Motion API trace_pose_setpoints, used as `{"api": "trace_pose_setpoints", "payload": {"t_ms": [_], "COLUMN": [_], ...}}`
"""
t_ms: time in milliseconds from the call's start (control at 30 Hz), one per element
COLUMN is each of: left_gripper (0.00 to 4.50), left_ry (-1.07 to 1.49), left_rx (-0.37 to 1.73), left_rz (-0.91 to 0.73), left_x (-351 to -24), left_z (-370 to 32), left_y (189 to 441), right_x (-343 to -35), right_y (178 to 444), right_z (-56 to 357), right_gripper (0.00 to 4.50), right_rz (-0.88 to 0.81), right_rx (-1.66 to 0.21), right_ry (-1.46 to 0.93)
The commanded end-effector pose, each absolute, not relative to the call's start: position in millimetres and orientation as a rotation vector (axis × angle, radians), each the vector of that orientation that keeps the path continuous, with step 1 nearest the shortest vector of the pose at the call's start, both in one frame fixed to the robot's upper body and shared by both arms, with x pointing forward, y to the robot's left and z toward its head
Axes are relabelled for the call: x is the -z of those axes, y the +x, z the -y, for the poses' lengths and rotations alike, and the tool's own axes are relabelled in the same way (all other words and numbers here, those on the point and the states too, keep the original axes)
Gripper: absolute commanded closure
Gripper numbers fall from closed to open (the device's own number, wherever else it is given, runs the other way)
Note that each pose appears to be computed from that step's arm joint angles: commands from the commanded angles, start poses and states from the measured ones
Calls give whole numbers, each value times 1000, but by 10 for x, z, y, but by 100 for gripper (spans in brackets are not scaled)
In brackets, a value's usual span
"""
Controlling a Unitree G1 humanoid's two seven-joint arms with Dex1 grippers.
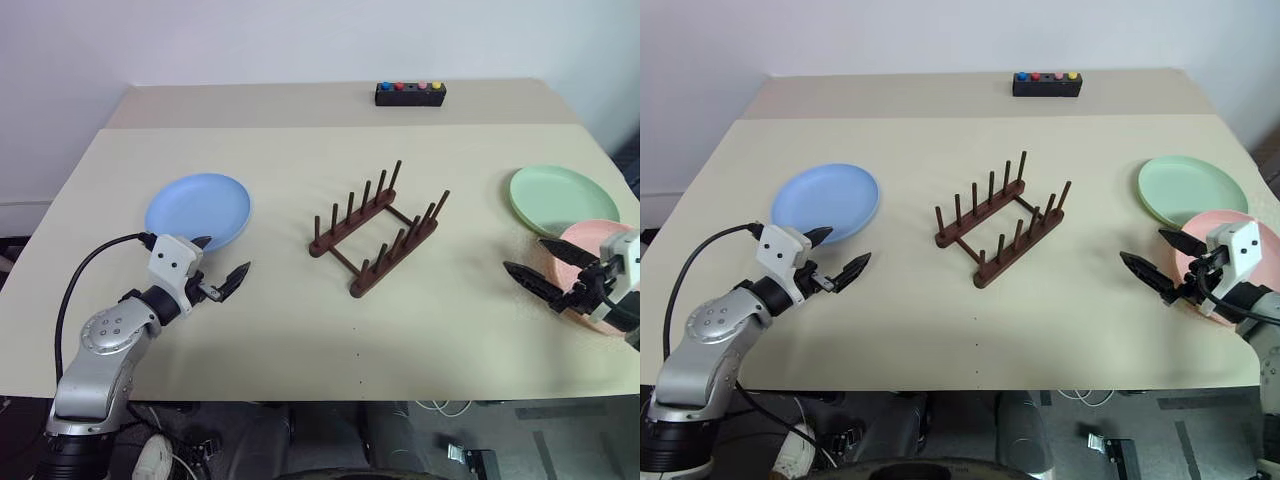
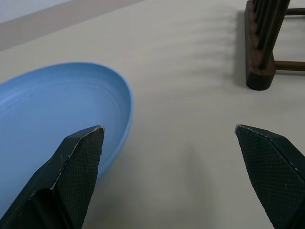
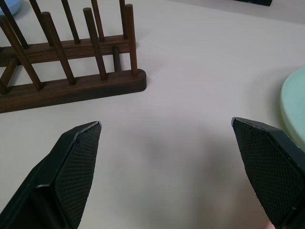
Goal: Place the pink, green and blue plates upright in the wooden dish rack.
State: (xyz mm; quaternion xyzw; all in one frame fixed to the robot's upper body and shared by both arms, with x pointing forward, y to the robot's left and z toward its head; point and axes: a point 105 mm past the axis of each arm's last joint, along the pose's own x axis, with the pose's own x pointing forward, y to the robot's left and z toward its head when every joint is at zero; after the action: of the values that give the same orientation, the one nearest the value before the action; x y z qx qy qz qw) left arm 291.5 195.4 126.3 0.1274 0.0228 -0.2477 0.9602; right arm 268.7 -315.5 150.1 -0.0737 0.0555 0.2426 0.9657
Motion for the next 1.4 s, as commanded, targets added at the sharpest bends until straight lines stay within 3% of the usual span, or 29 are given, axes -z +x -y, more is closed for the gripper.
{"api": "trace_pose_setpoints", "payload": {"t_ms": [33,767,1133,1400], "left_gripper": [0,0,0,0], "left_ry": [289,272,335,367], "left_rx": [492,602,1070,1138], "left_rz": [4,5,-139,-156], "left_x": [-1386,-1400,-1140,-859], "left_z": [-2001,-1821,-1229,-613], "left_y": [2919,3010,2647,2877], "right_x": [-1627,-1566,-1654,-1494], "right_y": [2661,2656,2559,2378], "right_z": [3173,2859,2687,2366], "right_gripper": [3,3,3,3], "right_rz": [-73,-3,-7,-142], "right_rx": [-494,-506,-566,-707], "right_ry": [-163,-132,-145,-246]}}
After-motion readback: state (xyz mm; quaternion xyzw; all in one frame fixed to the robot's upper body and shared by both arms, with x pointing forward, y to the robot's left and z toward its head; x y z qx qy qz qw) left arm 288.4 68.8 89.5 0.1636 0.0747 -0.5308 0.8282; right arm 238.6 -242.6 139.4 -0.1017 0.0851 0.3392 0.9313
